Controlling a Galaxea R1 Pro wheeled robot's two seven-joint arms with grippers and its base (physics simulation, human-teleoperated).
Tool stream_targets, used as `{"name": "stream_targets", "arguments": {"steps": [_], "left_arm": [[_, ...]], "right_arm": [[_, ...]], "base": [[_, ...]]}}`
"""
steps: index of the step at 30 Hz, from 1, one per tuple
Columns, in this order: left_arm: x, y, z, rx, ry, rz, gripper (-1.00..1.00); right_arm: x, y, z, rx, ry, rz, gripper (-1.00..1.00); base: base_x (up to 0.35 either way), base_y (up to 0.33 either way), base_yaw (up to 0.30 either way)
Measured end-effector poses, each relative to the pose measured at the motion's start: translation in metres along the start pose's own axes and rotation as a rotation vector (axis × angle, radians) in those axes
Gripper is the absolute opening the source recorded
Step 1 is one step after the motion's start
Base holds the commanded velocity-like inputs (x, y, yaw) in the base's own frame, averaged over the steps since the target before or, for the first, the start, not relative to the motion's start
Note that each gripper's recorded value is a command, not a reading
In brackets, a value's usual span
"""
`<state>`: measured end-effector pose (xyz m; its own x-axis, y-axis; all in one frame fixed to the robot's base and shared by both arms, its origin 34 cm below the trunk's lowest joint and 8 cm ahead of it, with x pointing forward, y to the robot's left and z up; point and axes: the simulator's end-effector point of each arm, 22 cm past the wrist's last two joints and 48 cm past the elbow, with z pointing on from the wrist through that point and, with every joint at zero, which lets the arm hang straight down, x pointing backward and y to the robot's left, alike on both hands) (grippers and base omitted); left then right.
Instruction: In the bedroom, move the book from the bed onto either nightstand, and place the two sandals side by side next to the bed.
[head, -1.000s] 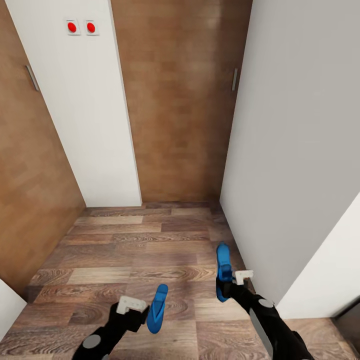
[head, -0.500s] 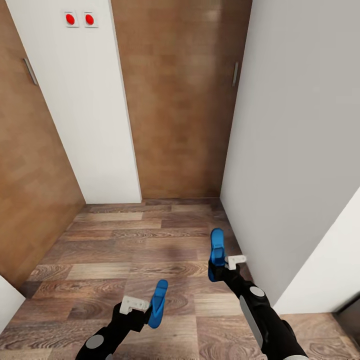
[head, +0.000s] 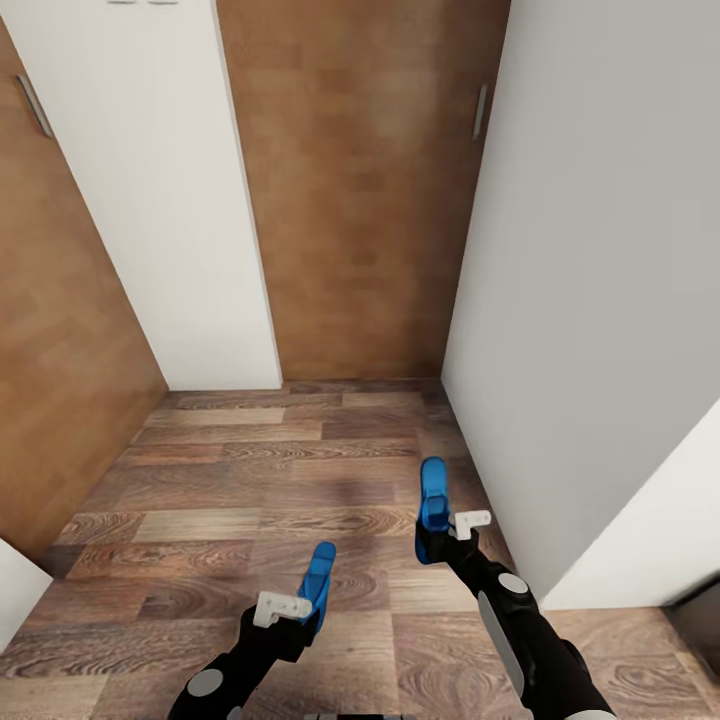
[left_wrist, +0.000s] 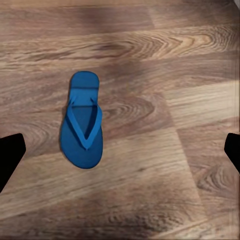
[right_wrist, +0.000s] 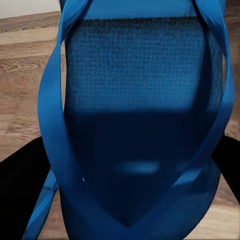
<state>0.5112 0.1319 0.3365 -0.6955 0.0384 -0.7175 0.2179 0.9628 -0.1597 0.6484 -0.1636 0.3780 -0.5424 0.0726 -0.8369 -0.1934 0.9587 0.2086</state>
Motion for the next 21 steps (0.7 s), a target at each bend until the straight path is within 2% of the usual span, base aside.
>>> {"name": "stream_targets", "arguments": {"steps": [5,8,10,12,14,16,21], "left_arm": [[-0.001,-0.003,0.002,0.004,-0.002,-0.007,1.0],[-0.012,-0.007,0.0,0.009,-0.025,-0.009,1.0],[-0.029,-0.012,-0.003,0.017,-0.06,-0.01,1.0],[-0.042,-0.014,-0.006,0.015,-0.087,0.007,1.0],[-0.047,-0.011,-0.006,-0.002,-0.097,0.044,1.0],[-0.041,-0.003,-0.004,-0.031,-0.083,0.078,1.0],[-0.009,0.017,0.005,-0.093,-0.015,0.106,1.0]], "right_arm": [[-0.005,-0.001,0.001,-0.002,-0.012,0.001,-1.0],[-0.013,0.0,0.001,-0.003,-0.026,-0.003,-1.0],[-0.017,0.0,0.0,-0.004,-0.035,-0.005,-1.0],[-0.02,0.0,0.0,-0.003,-0.039,-0.007,-1.0],[-0.021,0.0,0.0,-0.002,-0.042,-0.008,-1.0],[-0.021,0.0,0.0,-0.003,-0.043,-0.008,-1.0],[-0.013,-0.002,0.003,-0.002,-0.03,-0.005,-1.0]], "base": [[0.0,0.0,0.0],[0.0,0.0,0.0],[0.0,0.0,0.0],[0.0,0.0,0.0],[0.0,0.0,0.0],[0.0,0.0,0.0],[0.0,0.0,0.0]]}}
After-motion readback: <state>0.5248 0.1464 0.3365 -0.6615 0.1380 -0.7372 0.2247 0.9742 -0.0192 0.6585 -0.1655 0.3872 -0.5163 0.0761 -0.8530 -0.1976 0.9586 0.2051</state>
